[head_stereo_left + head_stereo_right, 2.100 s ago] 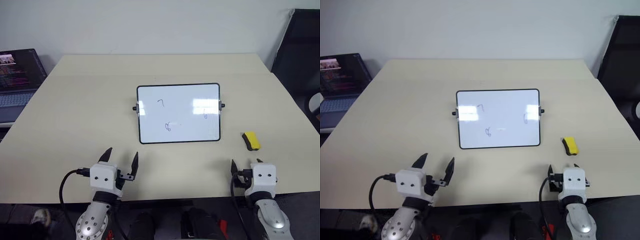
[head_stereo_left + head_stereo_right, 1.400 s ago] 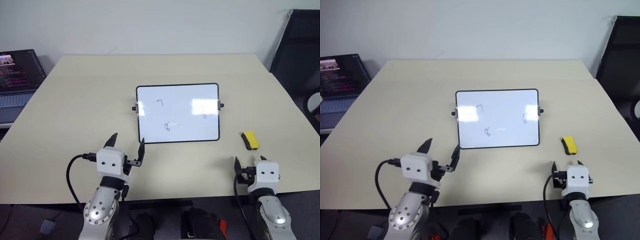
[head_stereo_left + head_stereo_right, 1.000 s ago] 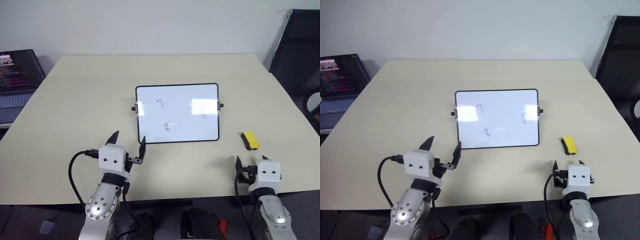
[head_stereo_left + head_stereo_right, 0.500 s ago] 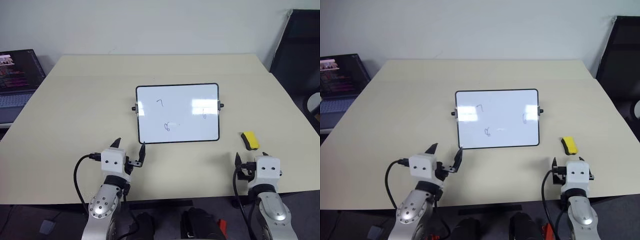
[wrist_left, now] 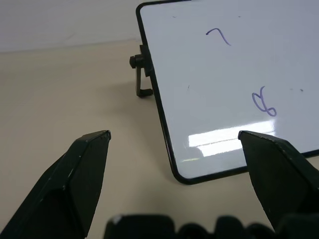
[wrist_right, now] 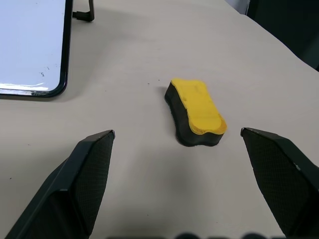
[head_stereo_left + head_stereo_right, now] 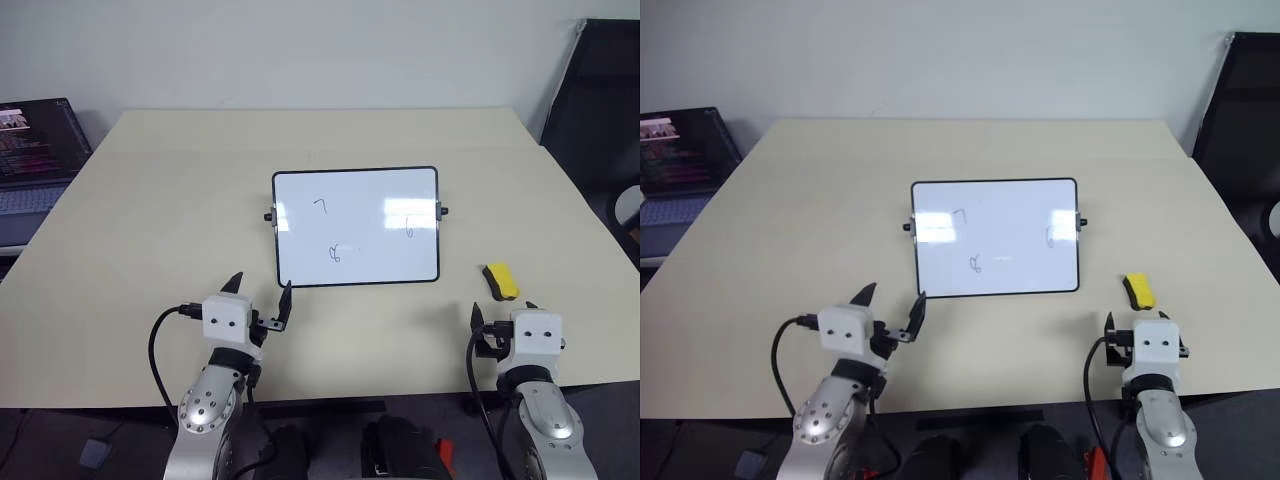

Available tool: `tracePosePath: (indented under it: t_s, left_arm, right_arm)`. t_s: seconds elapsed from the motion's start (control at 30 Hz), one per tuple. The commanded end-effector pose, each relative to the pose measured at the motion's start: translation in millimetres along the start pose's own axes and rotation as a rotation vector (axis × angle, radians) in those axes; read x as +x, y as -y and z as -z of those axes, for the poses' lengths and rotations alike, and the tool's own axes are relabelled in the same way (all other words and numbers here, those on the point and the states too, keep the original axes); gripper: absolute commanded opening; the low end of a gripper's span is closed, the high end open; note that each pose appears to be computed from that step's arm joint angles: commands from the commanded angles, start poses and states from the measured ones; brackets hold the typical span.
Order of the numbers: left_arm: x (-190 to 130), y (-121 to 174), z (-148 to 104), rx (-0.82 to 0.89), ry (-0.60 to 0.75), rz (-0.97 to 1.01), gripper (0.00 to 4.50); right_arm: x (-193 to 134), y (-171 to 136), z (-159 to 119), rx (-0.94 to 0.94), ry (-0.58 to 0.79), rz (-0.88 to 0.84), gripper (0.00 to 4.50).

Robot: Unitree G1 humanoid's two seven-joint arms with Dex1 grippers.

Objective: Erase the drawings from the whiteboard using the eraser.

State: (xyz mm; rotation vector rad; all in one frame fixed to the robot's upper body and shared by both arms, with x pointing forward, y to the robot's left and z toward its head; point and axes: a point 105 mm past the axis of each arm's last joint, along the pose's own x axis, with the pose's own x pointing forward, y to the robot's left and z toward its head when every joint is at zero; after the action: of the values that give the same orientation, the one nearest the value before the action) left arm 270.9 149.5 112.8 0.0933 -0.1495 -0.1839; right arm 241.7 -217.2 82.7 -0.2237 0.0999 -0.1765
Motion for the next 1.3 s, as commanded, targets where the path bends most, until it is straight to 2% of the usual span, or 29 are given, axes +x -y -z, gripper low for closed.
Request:
tracePosePath:
  t_s: [0.03, 0.17, 0.33, 0.57, 0.83, 1.03, 1.3]
  left_arm:
    - [18.6, 8.5, -24.3, -0.032, 0.101, 0.12, 4.5]
    - [40.5, 35.2, -38.9, -0.108, 0.13, 0.386, 4.5]
    - [46.9, 70.0, -57.4, -0.12, 0.165, 0.72, 4.5]
    - [28.6, 108.3, -43.1, -0.066, 0.121, 1.107, 4.5]
    - [19.4, 117.2, -34.4, -0.071, 0.08, 1.264, 4.5]
    - [15.2, 117.5, -31.1, -0.054, 0.076, 1.278, 4.5]
    - [12.7, 115.8, -26.4, -0.027, 0.065, 1.255, 4.5]
  right_arm:
    - [0.9, 17.9, -18.7, -0.004, 0.05, 0.036, 4.45]
    - [10.8, 25.5, -23.9, 0.057, 0.018, 0.03, 4.45]
    - [22.2, 22.0, -27.2, 0.164, -0.036, -0.001, 4.45]
    - [35.1, 18.2, -18.5, 0.175, -0.128, -0.047, 4.45]
    - [54.6, 20.7, -20.5, 0.154, -0.13, -0.082, 4.45]
    - [65.4, 27.9, -16.9, 0.147, -0.142, -0.096, 4.45]
    - [75.9, 28.7, -10.3, 0.241, -0.182, -0.081, 4.45]
